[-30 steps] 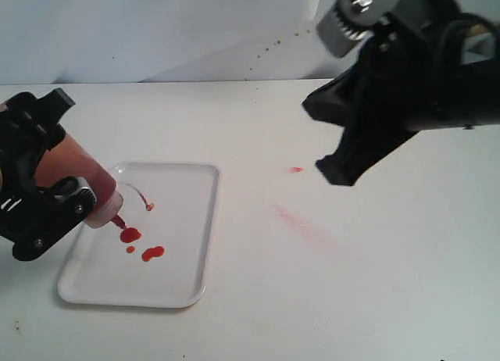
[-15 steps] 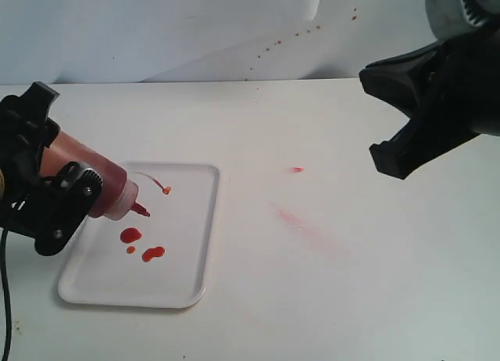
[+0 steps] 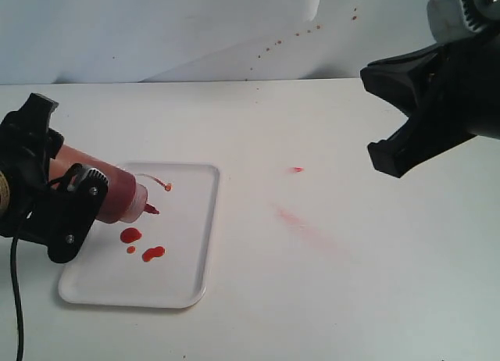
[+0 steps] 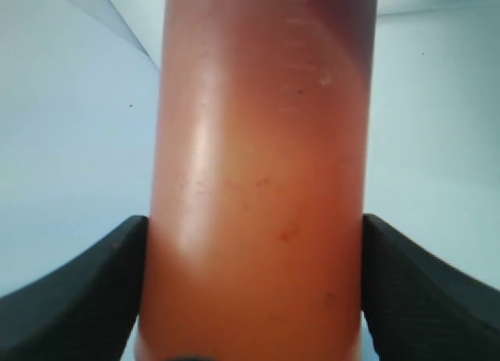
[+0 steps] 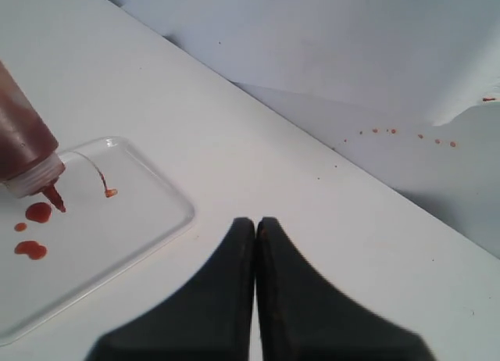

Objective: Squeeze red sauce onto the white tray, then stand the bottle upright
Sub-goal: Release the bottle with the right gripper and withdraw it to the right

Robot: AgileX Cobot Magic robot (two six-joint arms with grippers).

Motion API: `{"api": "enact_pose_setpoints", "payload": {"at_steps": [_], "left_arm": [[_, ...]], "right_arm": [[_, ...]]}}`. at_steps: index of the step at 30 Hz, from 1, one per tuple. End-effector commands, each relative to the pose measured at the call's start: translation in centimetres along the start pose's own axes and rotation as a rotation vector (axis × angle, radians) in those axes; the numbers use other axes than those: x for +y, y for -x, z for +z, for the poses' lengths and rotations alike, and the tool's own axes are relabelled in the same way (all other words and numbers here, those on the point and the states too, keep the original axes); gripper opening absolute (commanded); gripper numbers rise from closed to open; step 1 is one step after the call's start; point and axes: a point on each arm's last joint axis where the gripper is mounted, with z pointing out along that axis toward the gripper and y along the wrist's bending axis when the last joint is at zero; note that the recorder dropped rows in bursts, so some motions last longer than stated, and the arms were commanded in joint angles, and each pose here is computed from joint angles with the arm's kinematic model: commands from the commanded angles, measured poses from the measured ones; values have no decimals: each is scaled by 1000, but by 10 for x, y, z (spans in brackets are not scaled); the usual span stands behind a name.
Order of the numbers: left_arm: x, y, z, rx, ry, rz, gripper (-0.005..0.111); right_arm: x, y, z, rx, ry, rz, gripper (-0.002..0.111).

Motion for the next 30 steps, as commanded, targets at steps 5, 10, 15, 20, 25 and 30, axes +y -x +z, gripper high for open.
{"api": "enact_pose_setpoints", "payload": {"at_steps": [5,10,15,20,25,30], "left_arm": [[-1,1,-1,-8,-28,-190,0],[-1,1,-1,-8,-28,-217,0],[-1,-1,-4,-11,-23,-257,0],[1,-8,-14,-33,5,-306,0],[4,-15,-28,-98,60,-375,0],[6,-20,-38,-141,97,-428,0]], "right_arm": [[-3,1,0,-20,-19,22,0],[-3,1,0,-20,-19,22,0],[-3,1,0,-20,-19,22,0],[-3,1,0,-20,-19,22,0],[-1,-2,1,-28,-8,177,0],[0,-18,5,-81,-54,412,0]]}}
